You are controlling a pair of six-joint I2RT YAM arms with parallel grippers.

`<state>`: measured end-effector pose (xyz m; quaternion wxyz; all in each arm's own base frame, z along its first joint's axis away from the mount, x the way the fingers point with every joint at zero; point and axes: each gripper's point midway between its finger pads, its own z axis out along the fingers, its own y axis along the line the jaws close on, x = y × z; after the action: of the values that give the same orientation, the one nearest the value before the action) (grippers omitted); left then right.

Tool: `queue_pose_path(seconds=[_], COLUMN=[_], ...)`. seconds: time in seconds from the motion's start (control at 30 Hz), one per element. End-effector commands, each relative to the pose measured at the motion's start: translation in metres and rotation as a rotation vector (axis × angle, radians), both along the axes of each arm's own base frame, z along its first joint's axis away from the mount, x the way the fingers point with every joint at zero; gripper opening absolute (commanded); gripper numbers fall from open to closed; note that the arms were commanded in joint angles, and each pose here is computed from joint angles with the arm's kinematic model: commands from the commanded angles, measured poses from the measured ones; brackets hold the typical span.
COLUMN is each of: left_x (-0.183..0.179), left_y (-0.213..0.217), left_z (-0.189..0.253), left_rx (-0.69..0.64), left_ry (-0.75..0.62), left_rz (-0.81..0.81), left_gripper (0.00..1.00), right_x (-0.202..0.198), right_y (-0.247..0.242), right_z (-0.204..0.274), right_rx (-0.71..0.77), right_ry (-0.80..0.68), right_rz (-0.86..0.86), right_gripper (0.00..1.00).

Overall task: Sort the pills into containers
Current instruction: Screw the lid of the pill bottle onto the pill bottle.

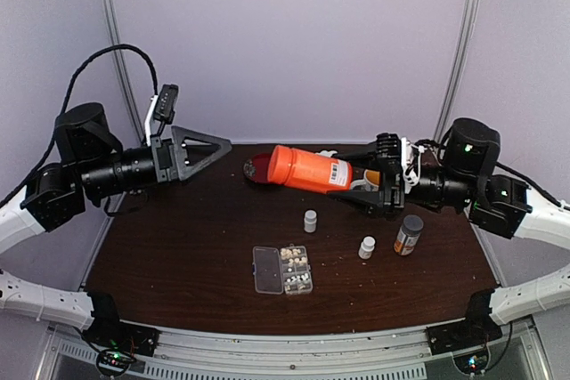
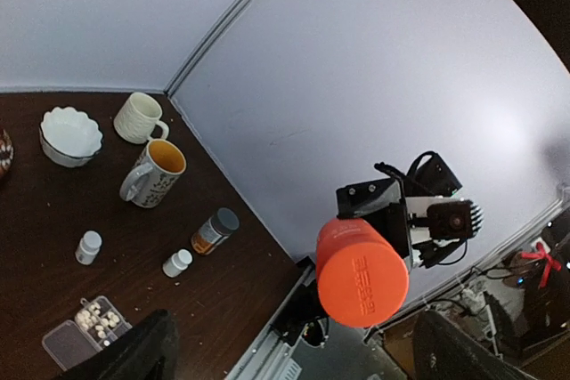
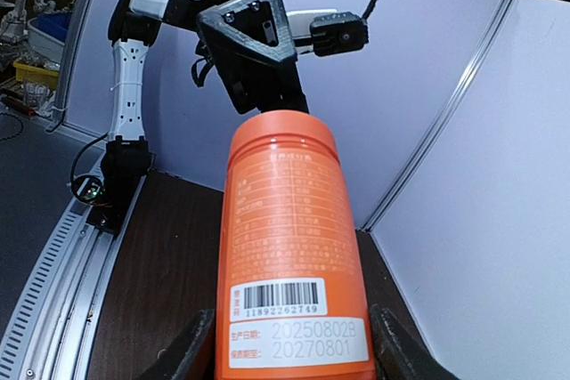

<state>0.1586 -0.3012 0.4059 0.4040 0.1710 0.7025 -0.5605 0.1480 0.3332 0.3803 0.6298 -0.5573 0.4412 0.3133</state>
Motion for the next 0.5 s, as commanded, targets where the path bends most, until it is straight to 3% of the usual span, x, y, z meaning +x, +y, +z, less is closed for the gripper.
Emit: queue_pose_path(seconds=[0.0, 0.2, 0.3, 0.47], left_x=[-0.005, -0.007, -0.010, -0.010], left_y=[0.006, -0.009, -0.018, -0.028], left_z=[0.016, -0.004, -0.008, -0.018], left_rx=[-0.167, -0.168, -0.165, -0.142], left_ry=[0.313, 0.510, 0.538, 0.558], left_rz=[-0.008, -0.044, -0.089, -0.118], left_gripper=[0.92, 0.93, 0.95, 0.90], right_x=[-0.001, -0.006, -0.008, -0.009], right_y=[0.005, 0.018, 0.025, 0.036], right_z=[0.020, 0.025, 0.024, 0.022], right_rx=[0.035, 0.016, -0.001, -0.018], right_ry=[-0.200, -0.258, -0.266, -0.272], right_rz=[-0.053, -0.051, -0.045, -0.029], right_gripper=[0.00, 0.00, 0.00, 0.00])
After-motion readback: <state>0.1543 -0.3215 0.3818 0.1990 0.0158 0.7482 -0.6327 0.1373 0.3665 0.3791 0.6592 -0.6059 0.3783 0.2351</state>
